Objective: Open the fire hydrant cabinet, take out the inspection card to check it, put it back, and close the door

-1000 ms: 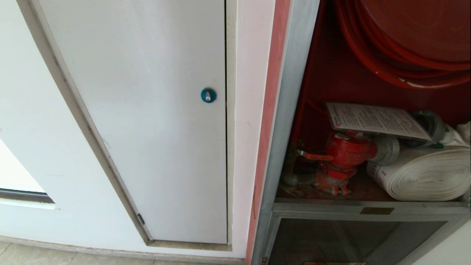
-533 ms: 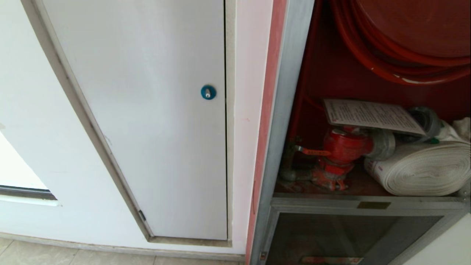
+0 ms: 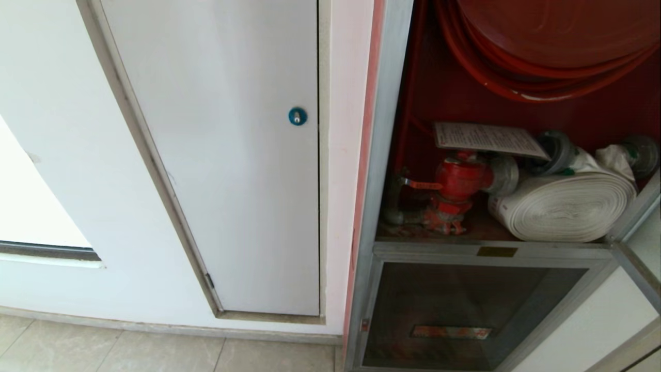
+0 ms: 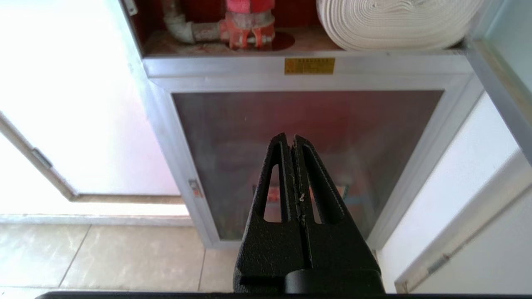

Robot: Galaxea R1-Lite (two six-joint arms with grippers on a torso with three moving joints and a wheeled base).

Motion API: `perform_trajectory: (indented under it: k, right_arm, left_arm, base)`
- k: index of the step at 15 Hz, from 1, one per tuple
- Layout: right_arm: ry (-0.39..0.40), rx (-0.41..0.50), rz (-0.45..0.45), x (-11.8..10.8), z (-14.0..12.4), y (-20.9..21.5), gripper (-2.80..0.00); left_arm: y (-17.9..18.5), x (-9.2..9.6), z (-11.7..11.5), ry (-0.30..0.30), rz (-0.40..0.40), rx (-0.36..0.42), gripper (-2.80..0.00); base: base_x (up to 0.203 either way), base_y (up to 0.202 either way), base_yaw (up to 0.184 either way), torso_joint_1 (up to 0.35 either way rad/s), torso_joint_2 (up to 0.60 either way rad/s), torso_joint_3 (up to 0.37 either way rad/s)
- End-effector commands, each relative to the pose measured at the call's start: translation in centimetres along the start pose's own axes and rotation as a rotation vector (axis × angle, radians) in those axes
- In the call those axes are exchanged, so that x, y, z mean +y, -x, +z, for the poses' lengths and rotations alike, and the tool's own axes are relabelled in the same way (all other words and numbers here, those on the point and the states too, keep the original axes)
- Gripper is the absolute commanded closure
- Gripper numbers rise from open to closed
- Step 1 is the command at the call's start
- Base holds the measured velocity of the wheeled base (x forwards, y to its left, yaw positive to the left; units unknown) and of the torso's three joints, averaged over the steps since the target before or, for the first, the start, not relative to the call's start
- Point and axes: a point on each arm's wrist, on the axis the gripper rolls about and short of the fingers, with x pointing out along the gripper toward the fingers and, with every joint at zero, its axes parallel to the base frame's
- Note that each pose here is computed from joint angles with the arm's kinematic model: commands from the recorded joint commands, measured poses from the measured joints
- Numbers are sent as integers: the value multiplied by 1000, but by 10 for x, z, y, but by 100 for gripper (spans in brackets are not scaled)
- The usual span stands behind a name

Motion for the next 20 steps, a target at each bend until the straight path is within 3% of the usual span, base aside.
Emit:
perform_trajectory:
  k: [1, 20]
  right_arm:
    - [0, -2, 0, 0, 0, 0, 0]
    - [0, -2, 0, 0, 0, 0, 0]
  left_arm:
    - [0, 0, 0, 0, 0, 1, 0]
    - [0, 0, 0, -1, -1, 1, 0]
  base:
    - [-196, 0, 1, -1, 2, 4]
    - [-195, 0, 1, 2, 3, 3]
